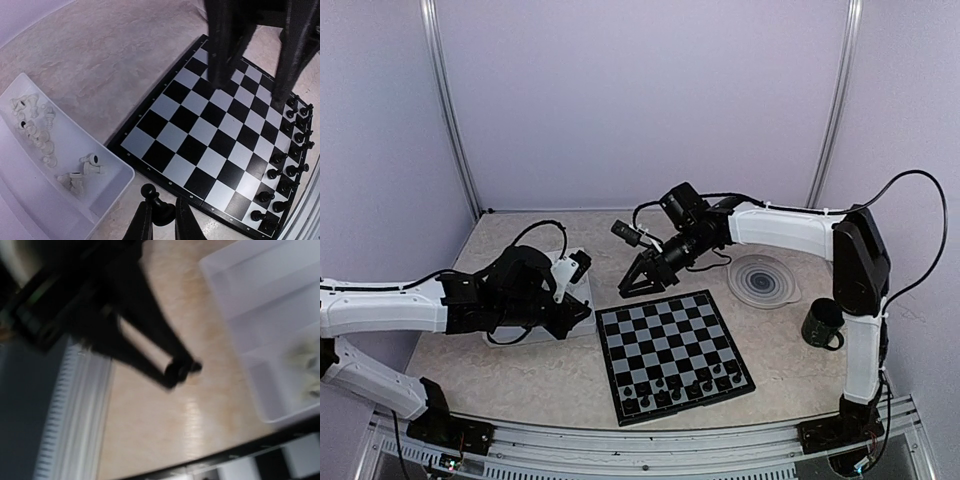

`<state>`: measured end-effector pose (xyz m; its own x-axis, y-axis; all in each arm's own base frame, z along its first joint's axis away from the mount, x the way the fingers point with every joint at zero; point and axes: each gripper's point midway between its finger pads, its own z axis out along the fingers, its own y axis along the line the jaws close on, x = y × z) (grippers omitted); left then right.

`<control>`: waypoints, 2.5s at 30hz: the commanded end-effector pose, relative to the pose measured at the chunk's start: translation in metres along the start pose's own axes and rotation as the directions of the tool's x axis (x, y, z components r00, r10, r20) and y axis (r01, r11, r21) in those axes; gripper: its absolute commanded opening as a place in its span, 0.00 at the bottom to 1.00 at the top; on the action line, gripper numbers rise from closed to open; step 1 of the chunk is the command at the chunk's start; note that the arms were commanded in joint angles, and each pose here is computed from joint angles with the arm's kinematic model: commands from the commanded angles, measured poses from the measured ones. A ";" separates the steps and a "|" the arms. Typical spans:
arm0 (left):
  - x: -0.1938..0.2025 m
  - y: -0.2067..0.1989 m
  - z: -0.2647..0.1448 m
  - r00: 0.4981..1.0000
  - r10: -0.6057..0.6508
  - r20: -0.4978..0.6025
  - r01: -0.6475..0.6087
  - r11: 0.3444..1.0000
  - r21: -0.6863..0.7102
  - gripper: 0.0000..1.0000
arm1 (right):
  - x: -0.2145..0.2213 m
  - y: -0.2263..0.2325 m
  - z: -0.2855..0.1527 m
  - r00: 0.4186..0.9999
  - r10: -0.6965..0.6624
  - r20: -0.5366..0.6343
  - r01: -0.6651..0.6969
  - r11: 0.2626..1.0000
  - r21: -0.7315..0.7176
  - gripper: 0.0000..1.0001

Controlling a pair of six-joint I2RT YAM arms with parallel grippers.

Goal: Set up the chess pieces on the board
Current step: Pass from the left arm to the right

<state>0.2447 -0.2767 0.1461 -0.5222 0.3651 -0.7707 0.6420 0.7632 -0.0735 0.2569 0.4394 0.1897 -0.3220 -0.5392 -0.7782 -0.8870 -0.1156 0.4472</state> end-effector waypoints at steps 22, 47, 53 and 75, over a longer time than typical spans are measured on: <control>-0.010 -0.068 0.008 0.983 0.179 0.030 -0.181 0.975 0.127 0.00 | 0.023 0.023 0.044 0.956 0.284 -0.078 -0.294 0.907 -0.302 0.44; -0.016 -0.076 0.004 0.984 0.168 0.061 -0.176 0.974 0.145 0.00 | 0.036 0.017 0.060 0.943 0.314 -0.110 -0.333 0.892 -0.305 0.28; -0.017 -0.079 0.003 0.983 0.170 0.065 -0.179 0.972 0.154 0.00 | 0.037 0.014 0.062 0.942 0.318 -0.112 -0.337 0.891 -0.303 0.26; -0.154 -0.026 -0.097 0.927 0.193 0.321 -0.183 0.981 -0.063 0.98 | 0.028 0.005 0.010 0.998 0.051 -0.047 -0.053 0.998 -0.042 0.06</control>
<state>0.2263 -0.3313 0.2167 -0.3228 0.4691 -0.8221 0.7696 0.6356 0.0605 0.2280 0.4530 0.1381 -0.4707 -0.6175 -0.6303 -0.7234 -0.1390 0.6763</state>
